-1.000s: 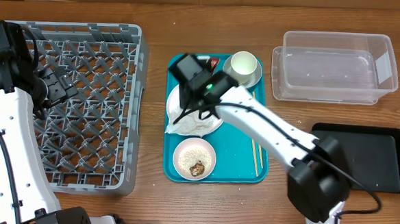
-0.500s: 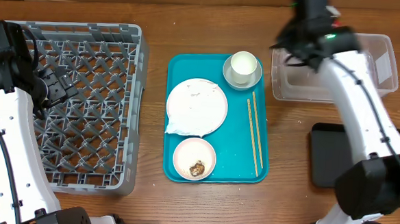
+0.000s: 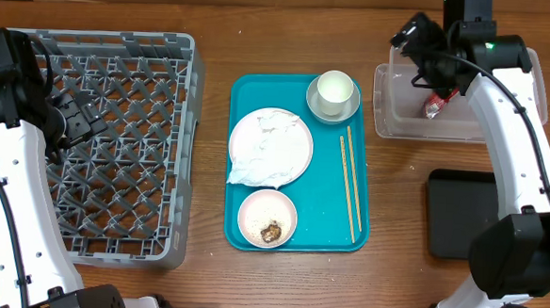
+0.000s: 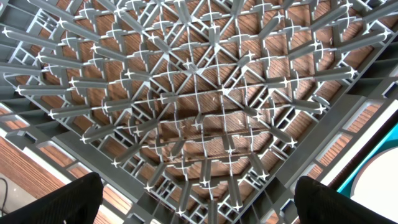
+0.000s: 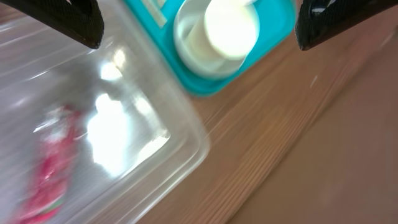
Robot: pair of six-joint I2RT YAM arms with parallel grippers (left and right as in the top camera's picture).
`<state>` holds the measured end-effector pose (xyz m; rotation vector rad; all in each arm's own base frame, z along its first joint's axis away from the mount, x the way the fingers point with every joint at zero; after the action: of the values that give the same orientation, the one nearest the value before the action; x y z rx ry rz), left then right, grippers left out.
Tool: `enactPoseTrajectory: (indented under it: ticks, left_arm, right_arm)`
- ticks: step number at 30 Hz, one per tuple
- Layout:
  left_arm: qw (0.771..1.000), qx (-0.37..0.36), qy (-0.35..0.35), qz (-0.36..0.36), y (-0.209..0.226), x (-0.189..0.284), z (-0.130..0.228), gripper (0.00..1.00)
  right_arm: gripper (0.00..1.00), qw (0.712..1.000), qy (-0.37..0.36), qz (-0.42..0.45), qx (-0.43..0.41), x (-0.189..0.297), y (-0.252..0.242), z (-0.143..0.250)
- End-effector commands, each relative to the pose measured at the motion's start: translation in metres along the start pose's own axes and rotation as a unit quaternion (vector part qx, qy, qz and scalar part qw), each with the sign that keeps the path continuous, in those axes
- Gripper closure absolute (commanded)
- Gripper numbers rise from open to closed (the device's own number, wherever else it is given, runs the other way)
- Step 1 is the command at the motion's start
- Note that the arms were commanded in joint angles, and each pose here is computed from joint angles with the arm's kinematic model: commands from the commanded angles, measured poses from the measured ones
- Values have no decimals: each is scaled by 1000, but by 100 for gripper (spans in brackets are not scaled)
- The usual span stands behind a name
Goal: Sort waste into correct bins and load items into the dishwasher
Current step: 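Carry the wrapper to the clear bin and release it, then grasp the crumpled tissue on the plate with the right gripper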
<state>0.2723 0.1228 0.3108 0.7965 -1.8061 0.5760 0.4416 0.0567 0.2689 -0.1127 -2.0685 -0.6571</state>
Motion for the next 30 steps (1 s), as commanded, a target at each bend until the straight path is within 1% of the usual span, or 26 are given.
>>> enactPoseTrajectory:
  ticks: [1, 2, 4, 7, 9, 11, 12, 15, 17, 19, 23, 27, 30]
  left_arm:
    - [1000, 3, -23, 6, 2, 13, -3, 0]
    - [1000, 3, -23, 6, 2, 13, -3, 0]
    - [1000, 3, -23, 6, 2, 13, -3, 0]
    - [1000, 3, -23, 6, 2, 13, -3, 0]
    - [1000, 3, -23, 6, 2, 13, -3, 0]
    - [1000, 3, -23, 6, 2, 13, -3, 0]
    - [1000, 3, -23, 6, 2, 13, -3, 0]
    - [1000, 3, -23, 6, 2, 13, -3, 0]
    - [1000, 3, -23, 6, 2, 13, -3, 0]
    - [1000, 3, -23, 6, 2, 13, -3, 0]
    - [1000, 3, -23, 6, 2, 13, -3, 0]
    - [1000, 3, -23, 6, 2, 13, -3, 0]
    - [1000, 3, -23, 6, 2, 13, -3, 0]
  right_arm:
    - [0, 980, 97, -154, 76, 9, 43, 32]
    - [0, 970, 121, -183, 102, 10, 55, 45]
    - [0, 962, 148, -187, 134, 11, 70, 68]
    - [1, 962, 155, -135, 179, 5, 88, 103]
    - [7, 962, 144, -93, 214, -2, 102, 128]
    - [12, 966, 131, -54, 215, -9, 111, 150]
    - [17, 970, 123, -29, 207, -16, 118, 166]
    - [24, 969, 122, -1, 216, -33, 128, 199]
    - [26, 966, 129, 14, 223, -47, 131, 219]
    - [27, 966, 144, 32, 210, -62, 129, 237]
    - [28, 961, 177, 63, 205, -89, 121, 262]
    - [30, 953, 222, 55, 201, -106, 118, 279]
    - [34, 950, 229, 62, 201, -117, 114, 285]
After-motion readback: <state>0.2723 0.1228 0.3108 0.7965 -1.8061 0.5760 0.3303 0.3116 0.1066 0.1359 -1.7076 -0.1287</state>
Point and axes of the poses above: each gripper's point midway between its finger pads, its own x axis back along the fingers, its own y axis along the line the jaws close on, z = x × y, the point moved 7 cm from there along x, back along the fingers, and after that the axes turned 11 degrees about x, right-handed, at the moved point
